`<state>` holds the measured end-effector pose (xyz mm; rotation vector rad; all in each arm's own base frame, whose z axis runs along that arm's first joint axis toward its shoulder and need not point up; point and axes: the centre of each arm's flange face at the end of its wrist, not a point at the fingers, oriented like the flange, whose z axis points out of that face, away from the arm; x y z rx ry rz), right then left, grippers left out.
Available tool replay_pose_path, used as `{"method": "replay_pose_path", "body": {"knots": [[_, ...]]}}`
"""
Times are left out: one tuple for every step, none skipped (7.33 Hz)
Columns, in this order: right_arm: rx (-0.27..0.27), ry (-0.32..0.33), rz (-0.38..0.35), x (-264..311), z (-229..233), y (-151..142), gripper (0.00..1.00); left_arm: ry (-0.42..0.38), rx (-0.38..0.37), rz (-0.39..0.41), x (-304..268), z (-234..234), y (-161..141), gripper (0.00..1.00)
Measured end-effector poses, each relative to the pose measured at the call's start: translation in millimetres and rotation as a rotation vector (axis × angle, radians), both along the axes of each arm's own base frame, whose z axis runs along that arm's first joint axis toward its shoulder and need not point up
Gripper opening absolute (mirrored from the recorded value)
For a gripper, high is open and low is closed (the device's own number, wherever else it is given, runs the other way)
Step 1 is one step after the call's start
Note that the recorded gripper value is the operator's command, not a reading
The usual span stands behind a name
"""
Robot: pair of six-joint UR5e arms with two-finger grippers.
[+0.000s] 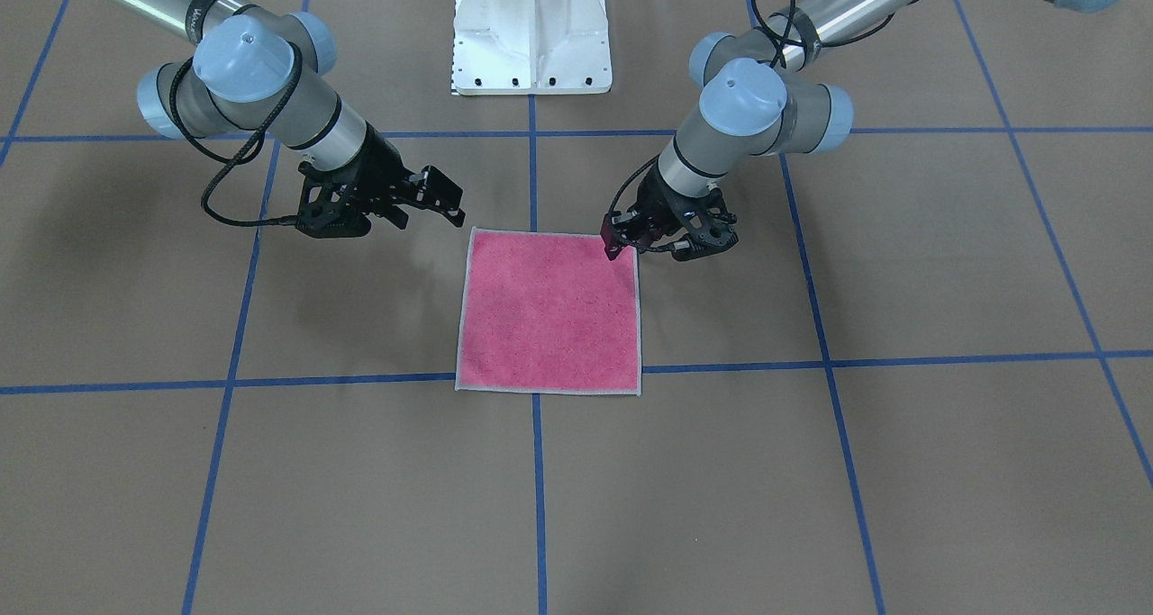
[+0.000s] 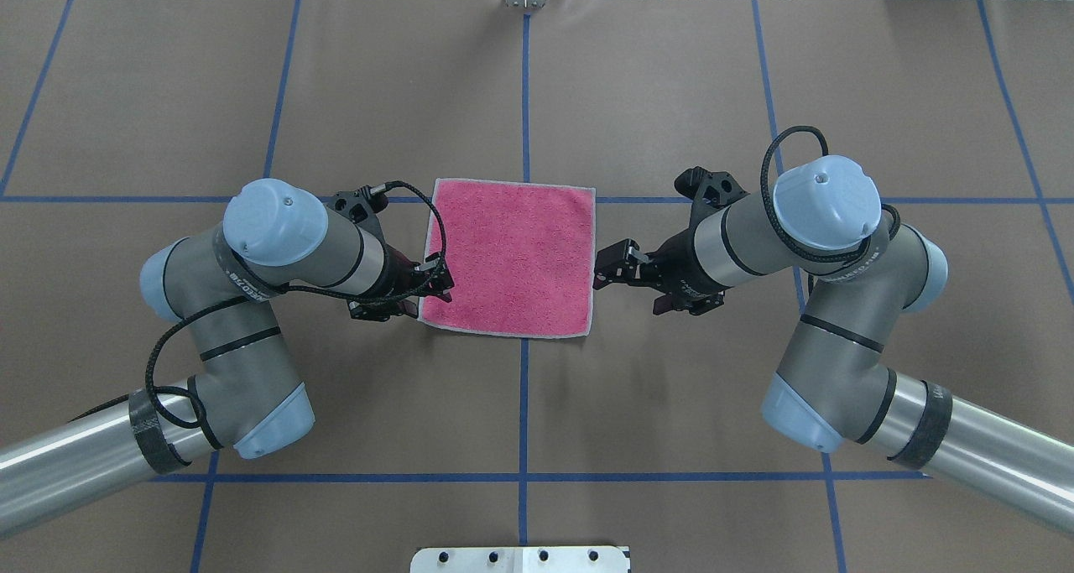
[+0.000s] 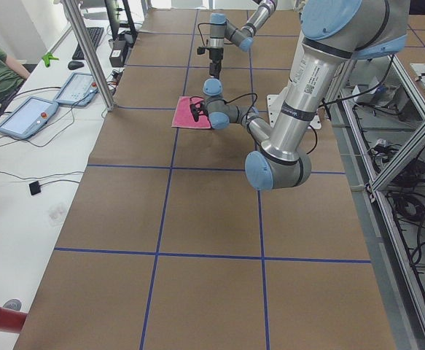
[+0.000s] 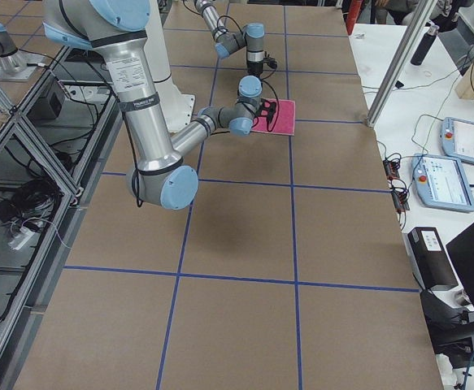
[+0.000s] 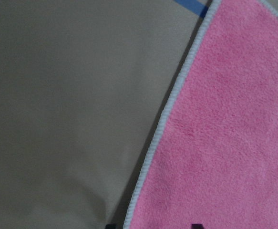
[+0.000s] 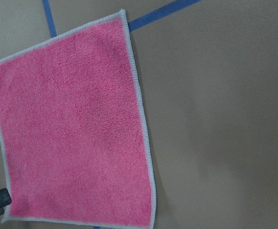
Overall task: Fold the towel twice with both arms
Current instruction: 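Grasp the pink towel's near corners with both grippers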
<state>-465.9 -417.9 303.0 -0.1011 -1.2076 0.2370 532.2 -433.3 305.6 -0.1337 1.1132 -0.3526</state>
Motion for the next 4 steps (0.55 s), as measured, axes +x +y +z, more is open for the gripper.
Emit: {"method": "replay_pose_path", "body": {"knots": [[0.0, -0.001, -0.001, -0.5, -0.3, 0.7, 1.0, 0.001, -0.001, 0.001, 0.7, -0.2, 1.0, 0.04], [0.0, -0.002, -0.003, -1.7, -1.1, 1.6, 1.0, 0.002, 0.0, 0.001, 0.6, -1.2, 1.5, 0.0], [0.0, -0.001, -0.009, -4.5, -1.2, 4.0, 1.0, 0.005, 0.001, 0.002, 0.0, -2.4, 2.0, 0.0], [0.0, 0.0, -0.02, -9.6, -1.4, 8.4, 1.0, 0.006, 0.002, 0.003, -0.5, -3.0, 2.2, 0.0]]}}
